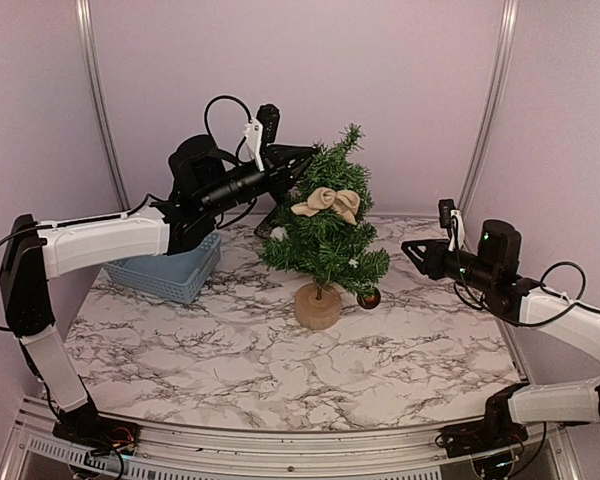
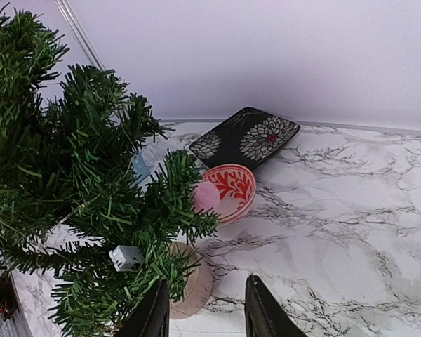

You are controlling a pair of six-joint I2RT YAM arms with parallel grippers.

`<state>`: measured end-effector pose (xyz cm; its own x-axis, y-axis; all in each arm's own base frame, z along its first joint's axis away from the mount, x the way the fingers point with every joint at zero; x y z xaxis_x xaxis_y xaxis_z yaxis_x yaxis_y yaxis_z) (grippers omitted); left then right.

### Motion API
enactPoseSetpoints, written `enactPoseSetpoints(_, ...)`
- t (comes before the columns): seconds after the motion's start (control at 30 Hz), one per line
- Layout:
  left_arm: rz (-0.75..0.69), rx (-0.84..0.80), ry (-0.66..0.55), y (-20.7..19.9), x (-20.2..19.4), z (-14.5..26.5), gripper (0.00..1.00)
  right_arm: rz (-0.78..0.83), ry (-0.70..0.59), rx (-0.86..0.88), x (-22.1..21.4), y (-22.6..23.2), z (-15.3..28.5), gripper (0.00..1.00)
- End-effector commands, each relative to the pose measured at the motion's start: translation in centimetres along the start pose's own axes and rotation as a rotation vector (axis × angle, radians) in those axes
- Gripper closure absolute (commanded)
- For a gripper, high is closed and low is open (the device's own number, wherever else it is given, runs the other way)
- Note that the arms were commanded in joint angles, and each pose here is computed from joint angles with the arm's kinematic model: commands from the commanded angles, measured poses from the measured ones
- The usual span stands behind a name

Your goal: Decorate the small christmas tree

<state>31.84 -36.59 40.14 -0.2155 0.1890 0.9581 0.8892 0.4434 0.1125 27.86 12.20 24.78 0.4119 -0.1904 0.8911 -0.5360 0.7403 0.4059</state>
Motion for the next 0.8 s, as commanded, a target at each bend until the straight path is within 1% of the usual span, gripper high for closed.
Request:
enactPoseSetpoints(0.0, -0.018, 0.01, -0.041, -0.6, 1.5, 1.0, 1.0, -0.002, -0.027, 0.003, 0.5, -0.1, 0.0, 0.64)
enactPoseSetpoints(0.07, -0.018, 0.018, -0.04, -0.5, 1.5, 1.1, 0.99, -0.005, -0.027, 0.001, 0.5, -0.1, 0.0, 0.64)
enactPoseSetpoints(0.1, -0.018, 0.025, -0.039, -0.5, 1.5, 1.2, 0.94, -0.006, -0.028, 0.002, 0.5, -0.1, 0.0, 0.64)
enactPoseSetpoints(0.2, -0.028, 0.052, -0.051, -0.3, 2.2, 1.5, 0.84, -0.009, -0.03, 0.004, 0.5, -0.1, 0.0, 0.64)
enactPoseSetpoints(0.3, -0.045, 0.085, -0.064, -0.1, 3.1, 2.0, 0.7, -0.012, -0.032, 0.004, 0.6, -0.1, 0.0, 0.64)
enactPoseSetpoints(0.47, -0.06, 0.132, -0.073, 0.2, 4.0, 3.0, 0.53, -0.012, -0.034, 0.005, 0.7, 0.0, 0.0, 0.64)
enactPoseSetpoints(0.57, -0.04, 0.177, -0.075, 0.7, 4.7, 4.1, 0.43, -0.011, -0.036, 0.003, 0.8, 0.0, 0.0, 0.64)
enactPoseSetpoints(0.67, 0.02, 0.245, -0.052, 2.4, 5.2, 5.9, 0.39, -0.005, -0.035, 0.001, 0.9, 0.0, 0.1, 0.64)
enactPoseSetpoints(0.77, 0.08, 0.362, 0.048, 5.5, 4.5, 8.6, 0.36, 0.0, -0.035, -0.003, 1.0, 0.1, 0.1, 0.63)
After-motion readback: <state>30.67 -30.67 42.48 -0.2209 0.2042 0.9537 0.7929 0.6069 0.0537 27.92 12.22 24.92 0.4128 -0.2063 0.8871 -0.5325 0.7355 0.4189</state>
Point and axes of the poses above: each gripper's point midway between its finger pads, its own z axis back along the fingers, its own y axis along the line the jaws close on, x = y × z, the point moved 7 cm from there along z, back along the fingers, and after that the axes turned 2 degrees about -z, right-handed, at the moved point
